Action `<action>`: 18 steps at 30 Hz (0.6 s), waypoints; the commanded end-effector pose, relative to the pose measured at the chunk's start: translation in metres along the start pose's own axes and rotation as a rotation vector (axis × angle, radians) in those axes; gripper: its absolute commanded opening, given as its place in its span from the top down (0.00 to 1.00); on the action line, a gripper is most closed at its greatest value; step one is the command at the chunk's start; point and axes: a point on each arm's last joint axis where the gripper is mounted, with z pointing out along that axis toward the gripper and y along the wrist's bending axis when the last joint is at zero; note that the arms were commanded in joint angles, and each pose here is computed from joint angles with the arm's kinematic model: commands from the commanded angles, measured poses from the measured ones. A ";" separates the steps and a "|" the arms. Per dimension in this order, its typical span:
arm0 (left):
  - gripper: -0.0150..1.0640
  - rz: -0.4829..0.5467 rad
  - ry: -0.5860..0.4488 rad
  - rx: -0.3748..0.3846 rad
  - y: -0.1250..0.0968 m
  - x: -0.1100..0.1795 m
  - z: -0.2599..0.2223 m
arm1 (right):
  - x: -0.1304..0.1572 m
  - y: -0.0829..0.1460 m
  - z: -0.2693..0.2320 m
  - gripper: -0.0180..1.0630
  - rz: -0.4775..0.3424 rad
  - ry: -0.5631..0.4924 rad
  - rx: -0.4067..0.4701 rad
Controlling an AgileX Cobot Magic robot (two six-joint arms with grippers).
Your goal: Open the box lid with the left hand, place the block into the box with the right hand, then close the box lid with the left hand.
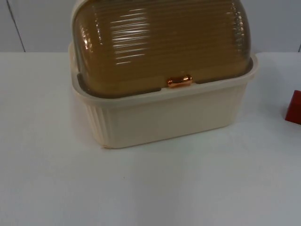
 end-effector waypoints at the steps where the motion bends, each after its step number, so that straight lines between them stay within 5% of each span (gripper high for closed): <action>1: 0.02 0.003 0.016 0.003 -0.001 -0.001 0.010 | -0.005 0.001 0.007 0.02 -0.009 -0.035 -0.004; 9: 0.02 0.115 0.151 0.081 -0.019 0.012 0.050 | 0.001 0.001 0.029 0.02 -0.036 0.013 0.008; 18: 0.02 0.518 0.213 0.276 -0.089 0.030 0.070 | 0.002 0.000 0.030 0.02 -0.059 0.016 0.018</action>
